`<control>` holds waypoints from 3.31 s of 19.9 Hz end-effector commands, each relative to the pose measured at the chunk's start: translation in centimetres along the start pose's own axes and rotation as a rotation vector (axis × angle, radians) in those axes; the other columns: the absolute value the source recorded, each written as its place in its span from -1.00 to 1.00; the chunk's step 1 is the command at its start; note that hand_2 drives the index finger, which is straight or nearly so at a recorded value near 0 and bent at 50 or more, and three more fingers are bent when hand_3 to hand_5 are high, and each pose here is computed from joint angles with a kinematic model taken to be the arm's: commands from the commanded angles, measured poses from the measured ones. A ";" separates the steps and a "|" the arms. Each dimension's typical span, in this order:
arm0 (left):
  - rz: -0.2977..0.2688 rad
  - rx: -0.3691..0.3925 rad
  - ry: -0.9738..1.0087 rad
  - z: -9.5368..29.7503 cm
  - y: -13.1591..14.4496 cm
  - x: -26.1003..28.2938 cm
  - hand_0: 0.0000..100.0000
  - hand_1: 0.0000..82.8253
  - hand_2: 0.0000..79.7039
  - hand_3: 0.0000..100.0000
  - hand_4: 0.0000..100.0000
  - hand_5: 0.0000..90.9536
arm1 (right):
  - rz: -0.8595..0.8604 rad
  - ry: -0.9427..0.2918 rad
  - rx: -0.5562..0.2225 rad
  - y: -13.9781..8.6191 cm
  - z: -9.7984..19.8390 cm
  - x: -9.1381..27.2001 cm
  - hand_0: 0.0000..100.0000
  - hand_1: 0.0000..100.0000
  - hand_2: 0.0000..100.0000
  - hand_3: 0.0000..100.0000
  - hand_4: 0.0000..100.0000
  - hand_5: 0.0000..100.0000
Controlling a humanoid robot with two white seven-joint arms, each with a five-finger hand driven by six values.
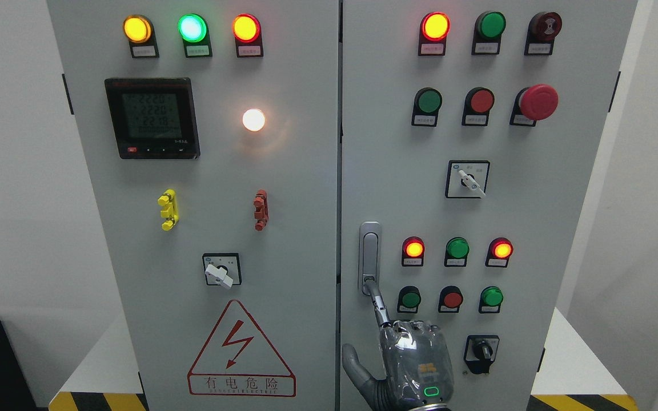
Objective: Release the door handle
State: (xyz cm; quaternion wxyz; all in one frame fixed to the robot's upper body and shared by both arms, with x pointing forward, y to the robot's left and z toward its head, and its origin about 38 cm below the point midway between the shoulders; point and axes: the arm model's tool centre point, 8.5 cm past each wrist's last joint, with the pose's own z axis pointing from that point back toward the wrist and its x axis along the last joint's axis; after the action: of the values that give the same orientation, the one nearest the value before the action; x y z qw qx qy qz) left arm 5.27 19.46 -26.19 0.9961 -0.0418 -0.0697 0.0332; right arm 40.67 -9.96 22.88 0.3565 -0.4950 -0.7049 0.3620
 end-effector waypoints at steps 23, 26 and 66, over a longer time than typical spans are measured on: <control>-0.021 -0.002 -0.016 -0.1 -0.1 0.6 -1.00 -1.00 -0.94 -0.83 -0.98 -1.00 | -0.002 0.010 0.046 1.3 0.7 -0.2 -0.30 -0.36 -0.93 1.00 1.00 0.95; -0.021 -0.002 -0.015 -0.1 -0.1 0.6 -1.00 -1.00 -0.94 -0.83 -0.98 -1.00 | -0.001 0.012 0.052 1.5 1.0 -0.3 -0.30 -0.36 -0.93 1.00 1.00 0.95; -0.021 -0.002 -0.016 -0.1 -0.1 0.6 -1.00 -1.00 -0.94 -0.83 -0.98 -1.00 | -0.021 -0.011 -0.060 -1.8 0.5 0.4 -0.32 -0.36 -0.84 1.00 0.99 0.92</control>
State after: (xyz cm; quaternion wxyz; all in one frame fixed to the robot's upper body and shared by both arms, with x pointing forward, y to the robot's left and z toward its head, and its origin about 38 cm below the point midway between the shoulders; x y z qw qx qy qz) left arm 5.27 19.46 -26.19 0.9961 -0.0418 -0.0697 0.0332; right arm 40.00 -9.97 22.70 0.3563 -0.4905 -0.7103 0.3577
